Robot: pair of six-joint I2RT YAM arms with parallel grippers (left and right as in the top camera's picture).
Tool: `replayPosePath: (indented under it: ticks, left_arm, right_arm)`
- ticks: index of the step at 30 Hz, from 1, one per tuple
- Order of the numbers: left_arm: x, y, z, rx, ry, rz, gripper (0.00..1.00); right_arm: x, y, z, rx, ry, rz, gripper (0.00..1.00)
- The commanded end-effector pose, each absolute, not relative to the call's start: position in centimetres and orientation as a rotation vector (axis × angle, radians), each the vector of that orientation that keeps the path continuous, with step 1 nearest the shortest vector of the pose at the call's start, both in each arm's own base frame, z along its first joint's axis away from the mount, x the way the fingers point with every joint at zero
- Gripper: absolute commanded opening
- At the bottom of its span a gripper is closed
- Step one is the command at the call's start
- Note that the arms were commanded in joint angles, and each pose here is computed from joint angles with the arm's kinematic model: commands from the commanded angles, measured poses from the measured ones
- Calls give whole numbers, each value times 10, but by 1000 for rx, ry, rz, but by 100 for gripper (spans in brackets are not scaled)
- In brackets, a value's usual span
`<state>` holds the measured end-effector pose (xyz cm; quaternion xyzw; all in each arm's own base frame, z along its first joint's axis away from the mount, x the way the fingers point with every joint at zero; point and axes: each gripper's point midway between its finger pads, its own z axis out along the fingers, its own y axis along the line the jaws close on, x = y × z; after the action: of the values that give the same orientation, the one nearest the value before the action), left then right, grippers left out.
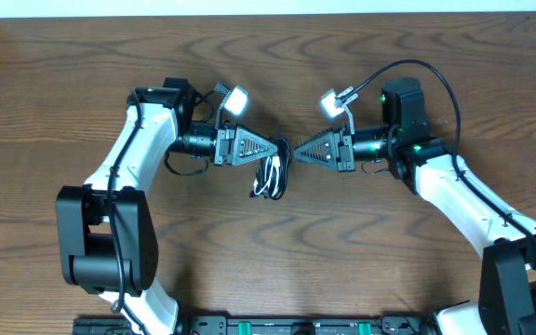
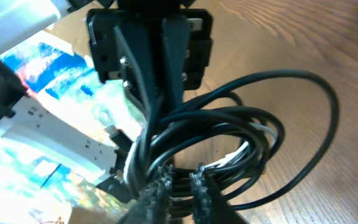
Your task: Untangle cables
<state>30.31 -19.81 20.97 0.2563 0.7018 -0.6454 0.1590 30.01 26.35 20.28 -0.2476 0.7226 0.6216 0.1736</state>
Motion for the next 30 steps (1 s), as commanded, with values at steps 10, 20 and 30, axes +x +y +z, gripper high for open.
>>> replayPosePath:
  ticks: [10,20,30]
  left_arm:
    - [302,-198,211,632,2080,-1911,8]
    - [302,-202,221,554,2066,-2000,7]
    - [298,-206,217,584,2091,-1987,8]
  right_arm:
    - [288,262,214,-808,1956,1831,22]
    - [292,270,206,-793,1993,1769,22]
    - [292,274,209,-810,1973,1754,21]
